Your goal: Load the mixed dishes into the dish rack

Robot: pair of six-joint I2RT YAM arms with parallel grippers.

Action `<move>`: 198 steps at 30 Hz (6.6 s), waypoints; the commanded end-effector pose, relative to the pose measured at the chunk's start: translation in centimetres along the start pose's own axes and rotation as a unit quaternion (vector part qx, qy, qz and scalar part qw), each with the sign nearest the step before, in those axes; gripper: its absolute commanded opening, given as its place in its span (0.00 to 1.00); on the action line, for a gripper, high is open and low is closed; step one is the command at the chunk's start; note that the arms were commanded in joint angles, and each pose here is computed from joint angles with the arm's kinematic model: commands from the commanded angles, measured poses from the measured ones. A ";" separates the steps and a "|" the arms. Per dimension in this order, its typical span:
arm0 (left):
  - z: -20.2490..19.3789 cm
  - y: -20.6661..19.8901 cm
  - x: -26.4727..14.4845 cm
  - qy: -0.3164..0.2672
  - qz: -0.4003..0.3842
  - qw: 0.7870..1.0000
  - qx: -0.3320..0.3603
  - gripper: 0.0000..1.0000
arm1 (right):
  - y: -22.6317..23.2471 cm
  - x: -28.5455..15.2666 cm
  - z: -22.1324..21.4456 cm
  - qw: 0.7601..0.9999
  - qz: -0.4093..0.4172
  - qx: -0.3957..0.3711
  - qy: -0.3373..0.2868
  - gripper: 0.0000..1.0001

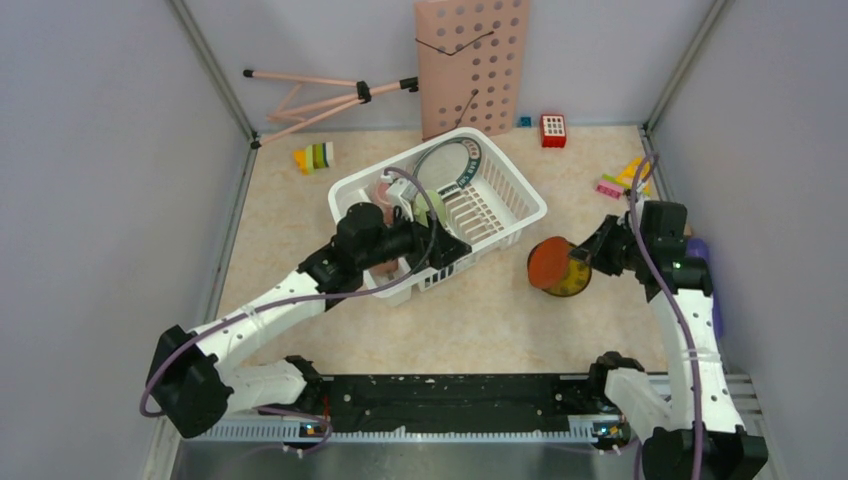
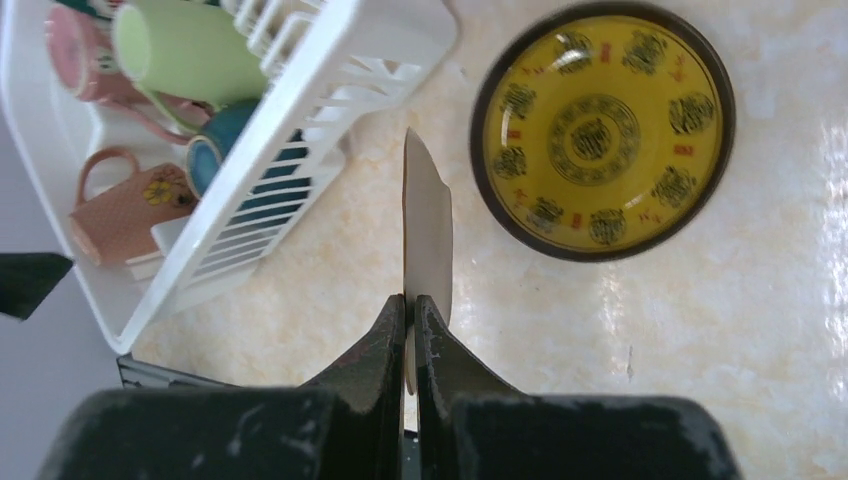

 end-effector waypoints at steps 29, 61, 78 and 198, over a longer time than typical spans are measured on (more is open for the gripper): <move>2.5 1.7 -1.5 -0.023 -0.026 0.999 -0.026 0.97 | -3.5 6.0 -1.0 0.999 -0.004 -0.005 -0.037 0.01; -4.9 -2.1 1.8 0.078 -0.062 0.994 -0.048 0.94 | -6.2 7.4 -11.2 0.978 -0.119 0.111 0.128 0.93; -5.3 -1.6 1.6 0.084 -0.045 0.995 -0.030 0.94 | -6.2 9.2 -13.2 0.978 -0.094 0.119 0.142 0.32; 6.2 0.3 -1.3 -0.049 0.005 0.999 0.012 0.98 | 7.0 -5.2 11.8 0.950 0.176 -0.076 -0.245 0.00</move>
Point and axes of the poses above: each gripper's point midway between its finger pads, its own x axis out along the fingers, its own y axis along the line the jaws close on, z = x × y, the point moved 4 cm from there along -x, back along the fingers, and after that the axes turned 1 degree about -x, right-handed, at the moved point
